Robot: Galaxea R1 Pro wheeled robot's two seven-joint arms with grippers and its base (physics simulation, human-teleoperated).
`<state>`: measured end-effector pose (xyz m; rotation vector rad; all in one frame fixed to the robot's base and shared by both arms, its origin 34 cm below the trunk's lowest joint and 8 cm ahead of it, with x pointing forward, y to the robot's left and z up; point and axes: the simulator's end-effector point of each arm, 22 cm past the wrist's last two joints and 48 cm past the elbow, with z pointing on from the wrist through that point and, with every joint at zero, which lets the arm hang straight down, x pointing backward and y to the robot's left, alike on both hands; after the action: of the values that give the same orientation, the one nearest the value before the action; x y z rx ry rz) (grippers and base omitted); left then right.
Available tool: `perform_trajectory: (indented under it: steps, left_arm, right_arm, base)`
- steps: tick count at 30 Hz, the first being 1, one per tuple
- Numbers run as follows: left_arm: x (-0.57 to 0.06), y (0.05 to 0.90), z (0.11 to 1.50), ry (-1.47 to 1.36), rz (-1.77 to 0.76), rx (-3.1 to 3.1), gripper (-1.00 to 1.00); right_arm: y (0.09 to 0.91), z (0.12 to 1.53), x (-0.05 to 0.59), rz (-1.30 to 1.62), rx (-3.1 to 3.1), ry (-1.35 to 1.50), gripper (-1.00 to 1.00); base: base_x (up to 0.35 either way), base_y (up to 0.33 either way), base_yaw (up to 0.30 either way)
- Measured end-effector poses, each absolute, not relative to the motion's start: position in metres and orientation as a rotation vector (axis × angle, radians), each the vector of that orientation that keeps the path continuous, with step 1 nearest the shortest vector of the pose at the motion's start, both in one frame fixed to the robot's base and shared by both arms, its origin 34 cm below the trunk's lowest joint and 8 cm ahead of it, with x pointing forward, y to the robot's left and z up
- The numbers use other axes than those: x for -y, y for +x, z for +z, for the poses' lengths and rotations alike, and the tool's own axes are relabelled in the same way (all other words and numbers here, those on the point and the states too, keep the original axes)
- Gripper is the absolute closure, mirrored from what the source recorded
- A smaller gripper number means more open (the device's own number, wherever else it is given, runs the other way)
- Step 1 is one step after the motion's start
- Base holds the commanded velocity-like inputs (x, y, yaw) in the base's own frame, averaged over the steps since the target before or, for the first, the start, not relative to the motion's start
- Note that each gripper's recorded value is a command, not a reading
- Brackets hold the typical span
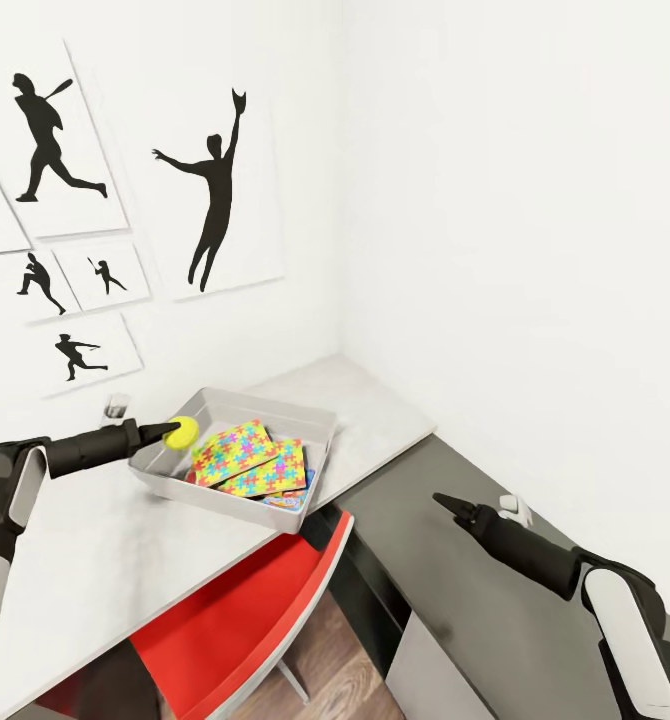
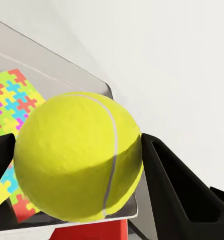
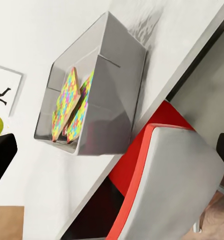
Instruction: Put all the toys in the child's room - the three board games (two on the bed and one on the table), the two jigsaw puzzles on the table, and the tennis ball on the table - inside the toy box on the table in the child's room.
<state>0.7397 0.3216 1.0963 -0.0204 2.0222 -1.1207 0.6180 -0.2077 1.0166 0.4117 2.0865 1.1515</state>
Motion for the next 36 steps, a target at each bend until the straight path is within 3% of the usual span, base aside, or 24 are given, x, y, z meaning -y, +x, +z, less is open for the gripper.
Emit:
perform_trajectory:
  steps: [18,36]
  left_arm:
    - [-0.339,0.773,1.081,-0.105,-0.844,-2.088,1.0]
    - [-0.328,0.78,1.072,-0.117,-0.807,-2.094,1.0]
  right_arm:
    - [0.618,1.016,0.208,1.15,-2.086,0.413,-1.0]
    - [0.618,1.016,0.208,1.15,-2.087,0.414,-1.0]
  base:
    - [0.0,0.0,0.0]
    - [0.0,0.0,0.0]
